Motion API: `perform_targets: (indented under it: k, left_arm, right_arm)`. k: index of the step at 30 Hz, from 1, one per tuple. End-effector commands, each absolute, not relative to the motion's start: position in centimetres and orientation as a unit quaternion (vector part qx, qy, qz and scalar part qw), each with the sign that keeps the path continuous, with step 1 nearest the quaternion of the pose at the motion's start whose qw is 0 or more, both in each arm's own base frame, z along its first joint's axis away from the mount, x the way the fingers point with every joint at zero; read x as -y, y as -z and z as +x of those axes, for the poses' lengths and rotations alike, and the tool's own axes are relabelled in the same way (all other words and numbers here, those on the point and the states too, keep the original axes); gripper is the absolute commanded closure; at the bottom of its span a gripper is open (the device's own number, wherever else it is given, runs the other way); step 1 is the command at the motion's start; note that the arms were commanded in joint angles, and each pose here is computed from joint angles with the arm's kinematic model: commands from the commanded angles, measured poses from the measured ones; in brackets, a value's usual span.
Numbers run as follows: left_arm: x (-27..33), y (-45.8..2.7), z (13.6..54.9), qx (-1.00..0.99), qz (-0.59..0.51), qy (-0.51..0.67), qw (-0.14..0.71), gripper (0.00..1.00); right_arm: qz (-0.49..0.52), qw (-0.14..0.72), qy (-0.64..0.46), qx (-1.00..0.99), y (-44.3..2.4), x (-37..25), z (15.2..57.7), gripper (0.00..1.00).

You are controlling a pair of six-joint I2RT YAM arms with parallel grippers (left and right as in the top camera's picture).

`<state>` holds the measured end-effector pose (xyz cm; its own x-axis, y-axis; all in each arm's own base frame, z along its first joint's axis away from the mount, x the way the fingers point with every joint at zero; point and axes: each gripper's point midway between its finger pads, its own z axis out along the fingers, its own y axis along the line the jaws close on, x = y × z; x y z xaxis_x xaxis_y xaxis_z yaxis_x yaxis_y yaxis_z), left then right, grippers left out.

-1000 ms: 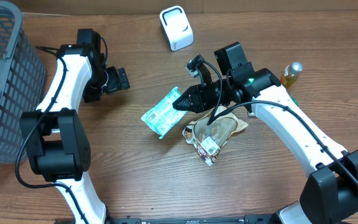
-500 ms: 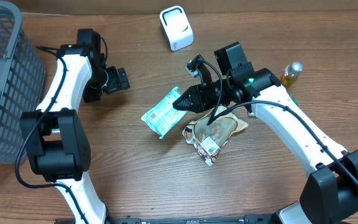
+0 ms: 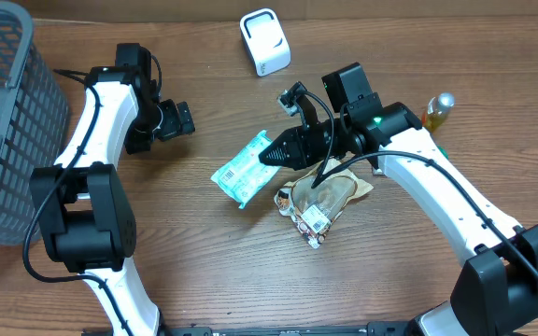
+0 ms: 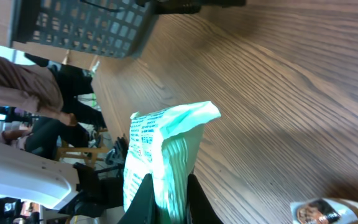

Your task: Scan the item barcode

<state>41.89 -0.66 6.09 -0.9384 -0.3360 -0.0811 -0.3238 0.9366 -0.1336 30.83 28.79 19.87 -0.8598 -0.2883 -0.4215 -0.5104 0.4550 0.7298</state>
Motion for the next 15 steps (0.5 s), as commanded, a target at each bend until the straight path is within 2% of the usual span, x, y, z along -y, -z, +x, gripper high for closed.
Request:
perform_targets:
  k: [1,6,10,12,15]
  left_arm:
    - [0.6,-6.5,42.2,-0.982,-0.168,0.056,0.058,0.01]
    - [0.6,-6.5,42.2,-0.982,-0.168,0.056,0.058,0.00]
    - [0.6,-6.5,42.2,-0.982,-0.168,0.056,0.058,0.01]
    - [0.6,-6.5,42.2,-0.982,-0.168,0.056,0.058,0.00]
    - [0.6,-6.5,42.2,-0.982,-0.168,0.056,0.058,0.01]
  right_arm:
    - [-0.250,0.146,-0.481,-0.828,-21.5,-28.8,31.5,0.96]
    - [-0.246,0.248,-0.410,-0.843,-22.1,-28.2,36.0,0.96]
    - [-0.265,0.357,-0.399,-0.802,-28.5,-28.9,39.4,0.96]
    - [-0.262,0.463,-0.329,-0.780,-32.8,-28.0,42.8,0.96]
    - [-0.293,0.568,-0.232,-0.733,-36.2,-27.2,45.4,0.96]
